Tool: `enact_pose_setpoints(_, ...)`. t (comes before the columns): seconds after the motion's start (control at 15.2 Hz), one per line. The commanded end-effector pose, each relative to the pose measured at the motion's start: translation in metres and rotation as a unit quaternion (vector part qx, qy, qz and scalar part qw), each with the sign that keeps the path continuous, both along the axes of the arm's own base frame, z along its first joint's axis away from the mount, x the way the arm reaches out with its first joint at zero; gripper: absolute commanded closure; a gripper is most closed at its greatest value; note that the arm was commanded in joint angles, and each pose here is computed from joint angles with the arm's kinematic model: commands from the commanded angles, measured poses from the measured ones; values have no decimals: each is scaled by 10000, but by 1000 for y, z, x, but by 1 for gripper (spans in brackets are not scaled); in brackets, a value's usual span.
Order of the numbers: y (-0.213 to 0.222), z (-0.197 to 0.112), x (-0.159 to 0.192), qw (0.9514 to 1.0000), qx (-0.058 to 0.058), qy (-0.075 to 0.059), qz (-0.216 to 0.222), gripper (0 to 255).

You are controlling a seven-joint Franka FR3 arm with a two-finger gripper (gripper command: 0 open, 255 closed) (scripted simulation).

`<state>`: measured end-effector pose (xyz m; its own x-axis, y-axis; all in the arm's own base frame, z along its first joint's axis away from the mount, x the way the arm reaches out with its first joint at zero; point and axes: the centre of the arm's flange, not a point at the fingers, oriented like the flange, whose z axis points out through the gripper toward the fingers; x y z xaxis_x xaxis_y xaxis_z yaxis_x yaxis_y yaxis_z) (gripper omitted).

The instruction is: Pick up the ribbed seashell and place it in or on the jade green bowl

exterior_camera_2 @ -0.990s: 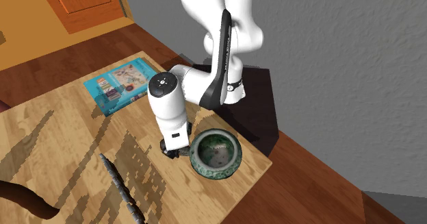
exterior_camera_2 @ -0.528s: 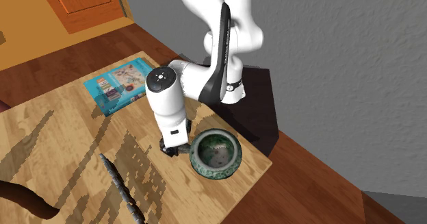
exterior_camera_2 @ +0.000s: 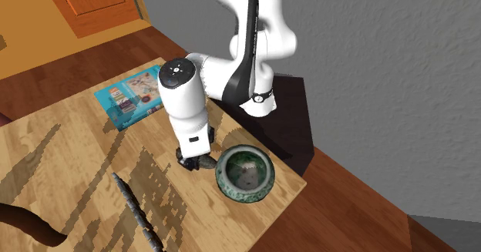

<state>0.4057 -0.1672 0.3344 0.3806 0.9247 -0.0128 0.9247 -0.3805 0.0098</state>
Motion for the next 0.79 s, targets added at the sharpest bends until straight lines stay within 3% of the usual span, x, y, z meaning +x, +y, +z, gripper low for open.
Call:
enact_pose_setpoints(0.0, 0, 12, 0, 10000, -1, 1, 1, 255)
enact_pose_setpoints(0.73, 0, 70, 0, 10000, -1, 1, 1, 255)
